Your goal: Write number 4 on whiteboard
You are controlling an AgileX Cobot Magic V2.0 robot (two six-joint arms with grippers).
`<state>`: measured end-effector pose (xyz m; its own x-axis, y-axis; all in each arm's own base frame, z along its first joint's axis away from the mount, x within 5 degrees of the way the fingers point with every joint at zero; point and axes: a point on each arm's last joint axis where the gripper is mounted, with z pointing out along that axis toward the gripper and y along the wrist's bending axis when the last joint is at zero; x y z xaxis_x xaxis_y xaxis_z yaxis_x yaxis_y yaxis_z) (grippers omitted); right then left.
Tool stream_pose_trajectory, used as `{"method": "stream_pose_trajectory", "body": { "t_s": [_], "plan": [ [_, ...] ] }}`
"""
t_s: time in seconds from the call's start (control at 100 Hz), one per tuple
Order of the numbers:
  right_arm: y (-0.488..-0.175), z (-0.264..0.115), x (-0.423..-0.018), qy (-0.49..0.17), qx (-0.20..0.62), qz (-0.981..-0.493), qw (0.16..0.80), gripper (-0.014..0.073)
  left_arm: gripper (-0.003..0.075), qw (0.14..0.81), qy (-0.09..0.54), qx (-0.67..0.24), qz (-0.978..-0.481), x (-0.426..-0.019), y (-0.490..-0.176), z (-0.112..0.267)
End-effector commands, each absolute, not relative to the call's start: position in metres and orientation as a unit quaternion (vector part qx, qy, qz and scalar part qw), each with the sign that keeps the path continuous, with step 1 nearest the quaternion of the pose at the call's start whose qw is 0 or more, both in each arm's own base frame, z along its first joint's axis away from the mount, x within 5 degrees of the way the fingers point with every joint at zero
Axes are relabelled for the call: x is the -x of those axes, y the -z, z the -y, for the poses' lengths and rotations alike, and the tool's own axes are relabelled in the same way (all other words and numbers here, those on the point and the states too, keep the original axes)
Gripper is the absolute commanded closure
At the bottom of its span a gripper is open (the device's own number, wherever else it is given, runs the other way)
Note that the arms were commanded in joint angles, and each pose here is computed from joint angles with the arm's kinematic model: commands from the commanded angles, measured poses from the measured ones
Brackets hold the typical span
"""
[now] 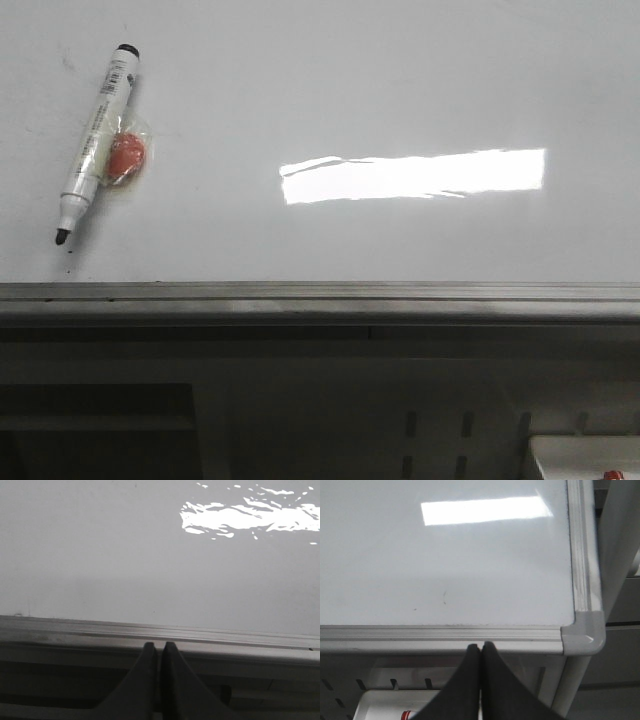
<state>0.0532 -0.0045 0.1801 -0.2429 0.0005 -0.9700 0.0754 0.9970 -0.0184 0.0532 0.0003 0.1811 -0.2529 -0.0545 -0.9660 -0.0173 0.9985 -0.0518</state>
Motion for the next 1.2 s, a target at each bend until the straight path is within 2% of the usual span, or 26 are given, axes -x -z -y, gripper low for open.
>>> {"method": "stream_pose_trajectory", "body": {
  "t_s": [0.0, 1.19],
  "plan": [
    [-0.1745, 0.0048, -0.0532, 0.033, -0.025, -0.786, 0.617, 0.0659, 0.0741, 0.626, 0.021, 0.028, -0.779, -0.0535, -0.1751, -0.0002],
    [-0.1753, 0.0048, -0.0533, 0.034, -0.025, -0.783, 0.620, 0.0659, 0.0741, 0.625, 0.026, 0.032, -0.779, -0.0535, -0.1751, 0.0002]
  ]
}}
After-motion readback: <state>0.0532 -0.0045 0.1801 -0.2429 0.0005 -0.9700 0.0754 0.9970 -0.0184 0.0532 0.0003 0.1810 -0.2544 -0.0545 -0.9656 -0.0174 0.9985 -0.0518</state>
